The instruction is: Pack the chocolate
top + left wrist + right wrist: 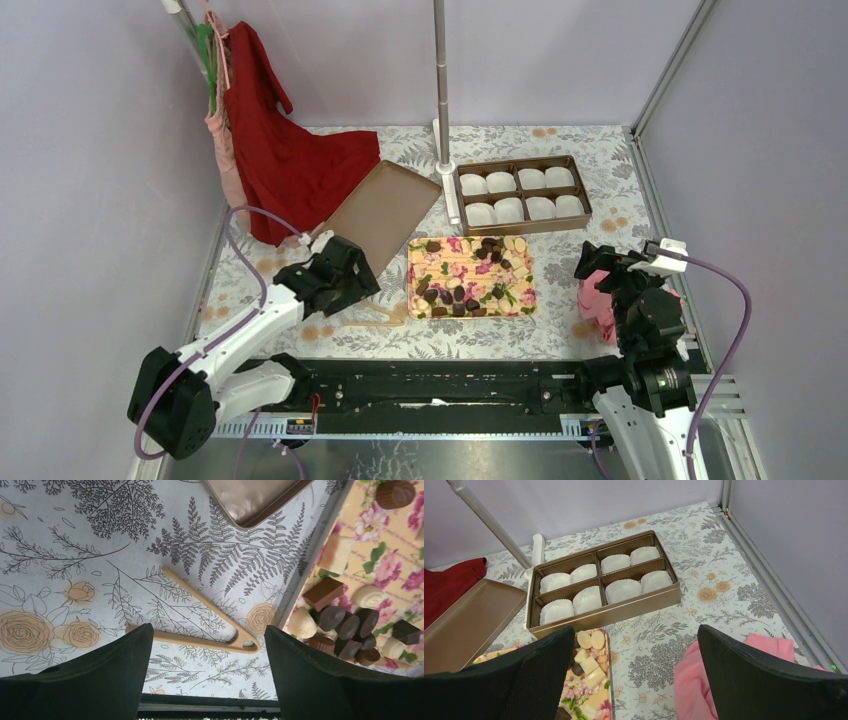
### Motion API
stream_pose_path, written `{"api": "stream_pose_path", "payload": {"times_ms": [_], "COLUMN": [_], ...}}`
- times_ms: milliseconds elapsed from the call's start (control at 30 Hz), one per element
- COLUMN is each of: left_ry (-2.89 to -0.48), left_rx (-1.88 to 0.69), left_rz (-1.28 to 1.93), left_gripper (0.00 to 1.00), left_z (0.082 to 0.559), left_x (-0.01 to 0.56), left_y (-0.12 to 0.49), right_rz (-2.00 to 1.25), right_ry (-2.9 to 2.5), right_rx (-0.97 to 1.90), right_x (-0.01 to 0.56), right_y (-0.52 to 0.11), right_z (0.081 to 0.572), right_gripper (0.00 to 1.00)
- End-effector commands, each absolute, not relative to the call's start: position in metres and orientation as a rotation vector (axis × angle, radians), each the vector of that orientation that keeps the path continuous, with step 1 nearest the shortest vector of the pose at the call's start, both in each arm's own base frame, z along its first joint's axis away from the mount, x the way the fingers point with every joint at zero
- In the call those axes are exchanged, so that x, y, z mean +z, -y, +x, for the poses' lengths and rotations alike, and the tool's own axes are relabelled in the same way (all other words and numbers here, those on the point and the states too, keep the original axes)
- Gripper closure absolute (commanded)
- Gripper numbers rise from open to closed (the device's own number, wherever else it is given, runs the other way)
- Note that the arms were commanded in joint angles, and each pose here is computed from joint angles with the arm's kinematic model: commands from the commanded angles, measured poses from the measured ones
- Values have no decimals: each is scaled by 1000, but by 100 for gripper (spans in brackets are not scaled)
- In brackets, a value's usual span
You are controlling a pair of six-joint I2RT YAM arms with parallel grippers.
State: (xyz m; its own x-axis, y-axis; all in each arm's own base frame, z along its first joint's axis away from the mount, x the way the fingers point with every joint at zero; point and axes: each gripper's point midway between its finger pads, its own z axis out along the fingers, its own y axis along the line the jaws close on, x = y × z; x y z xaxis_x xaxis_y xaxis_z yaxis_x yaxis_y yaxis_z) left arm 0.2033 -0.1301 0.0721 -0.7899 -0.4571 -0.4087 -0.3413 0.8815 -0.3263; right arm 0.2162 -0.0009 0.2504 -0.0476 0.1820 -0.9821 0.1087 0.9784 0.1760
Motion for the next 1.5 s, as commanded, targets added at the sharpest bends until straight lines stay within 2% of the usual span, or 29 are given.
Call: {"api": "stream_pose_path", "payload": {"times_ms": [0, 500, 967, 1267, 1467], "left_ry": [-2534, -2582, -2577, -2599, -2628], "left_rx": [-291, -183, -132, -54, -32], "left_rz": [-636, -723, -816, -857, -866], "left_gripper": [13, 42, 51, 58, 77], "left_z": [214, 220, 235, 227, 221], "left_x": [76, 50, 30, 9, -1], "left_y": [135, 136, 142, 133, 127], "right_rz": [220, 214, 189, 180, 191], "right_ry": [-1547, -1483, -1427, -1413, -1411], "right_rx": [88, 109, 146, 158, 140], "right_x": [268, 276, 284, 286, 285], "right_y": [-2, -2, -6, -8, -4], "right_z": [216, 206, 196, 194, 192], "right_gripper": [0, 0, 0, 0, 0]}}
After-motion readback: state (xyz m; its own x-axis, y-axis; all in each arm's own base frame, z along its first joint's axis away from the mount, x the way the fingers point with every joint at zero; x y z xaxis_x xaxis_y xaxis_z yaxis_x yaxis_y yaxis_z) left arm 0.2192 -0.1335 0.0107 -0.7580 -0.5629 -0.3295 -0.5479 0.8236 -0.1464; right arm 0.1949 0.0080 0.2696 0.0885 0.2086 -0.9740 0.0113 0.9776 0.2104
